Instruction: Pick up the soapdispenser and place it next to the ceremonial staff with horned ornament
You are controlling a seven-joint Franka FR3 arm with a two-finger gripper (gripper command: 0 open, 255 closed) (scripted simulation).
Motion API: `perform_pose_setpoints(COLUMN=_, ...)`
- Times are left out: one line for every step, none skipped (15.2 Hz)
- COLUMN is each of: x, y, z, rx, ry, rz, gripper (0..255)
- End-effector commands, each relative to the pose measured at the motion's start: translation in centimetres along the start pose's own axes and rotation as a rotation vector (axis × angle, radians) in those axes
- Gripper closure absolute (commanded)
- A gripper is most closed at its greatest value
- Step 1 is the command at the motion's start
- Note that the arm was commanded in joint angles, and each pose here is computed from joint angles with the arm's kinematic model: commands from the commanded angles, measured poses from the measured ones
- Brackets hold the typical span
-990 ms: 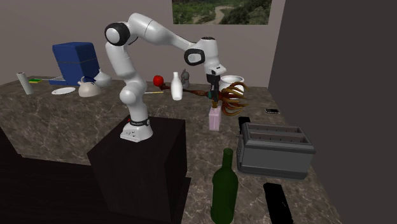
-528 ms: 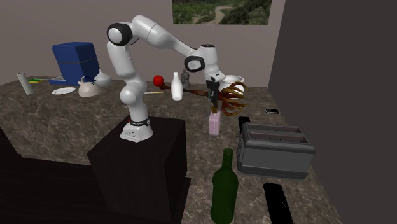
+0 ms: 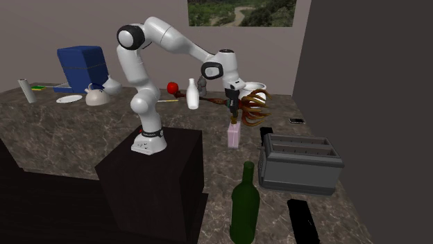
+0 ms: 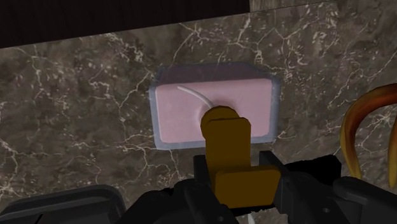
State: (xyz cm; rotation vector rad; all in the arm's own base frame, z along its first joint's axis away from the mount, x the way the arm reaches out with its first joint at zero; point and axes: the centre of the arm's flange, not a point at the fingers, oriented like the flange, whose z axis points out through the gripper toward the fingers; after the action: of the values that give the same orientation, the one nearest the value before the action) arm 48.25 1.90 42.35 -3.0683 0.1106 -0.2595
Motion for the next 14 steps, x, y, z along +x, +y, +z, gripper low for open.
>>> perform_pose_setpoints(x=0.0, y=0.0, z=0.0, rx=0.0, ry=0.001, rz=0.0, gripper=0)
perform_pose_setpoints(x=0.0, y=0.0, z=0.0, rx=0.0, ry=0.001, rz=0.0, gripper=0)
perform_pose_setpoints(x=0.0, y=0.0, z=0.0, rx=0.0, ry=0.001, rz=0.0, gripper=0)
perform_pose_setpoints(x=0.0, y=0.0, z=0.0, rx=0.0, ry=0.001, rz=0.0, gripper=0)
perform_pose_setpoints(x=0.0, y=0.0, z=0.0, rx=0.0, ry=0.001, rz=0.0, gripper=0)
perform_pose_setpoints(x=0.0, y=0.0, z=0.0, rx=0.0, ry=0.001, rz=0.0, gripper=0)
perform_pose_setpoints(x=0.0, y=0.0, z=-1.3, rx=0.0, ry=0.001, rz=0.0, gripper=0)
perform_pose_setpoints(x=0.0, y=0.0, z=-2.7, rx=0.0, ry=0.001, rz=0.0, gripper=0)
perform_pose_setpoints(x=0.0, y=0.0, z=-4.0, rx=0.0, ry=0.001, rz=0.0, gripper=0)
perform_pose_setpoints(x=0.0, y=0.0, z=-5.0, rx=0.0, ry=0.001, rz=0.0, gripper=0)
perform_pose_setpoints(x=0.0, y=0.0, z=-5.0, rx=0.0, ry=0.001, rz=0.0, gripper=0)
perform_pose_setpoints(x=0.0, y=0.0, z=-5.0, rx=0.0, ry=0.001, rz=0.0, gripper=0)
perform_pose_setpoints(x=0.0, y=0.0, z=-5.0, rx=0.0, ry=0.001, rz=0.0, gripper=0)
perform_pose_setpoints(x=0.0, y=0.0, z=-5.0, rx=0.0, ry=0.001, rz=0.0, gripper=0)
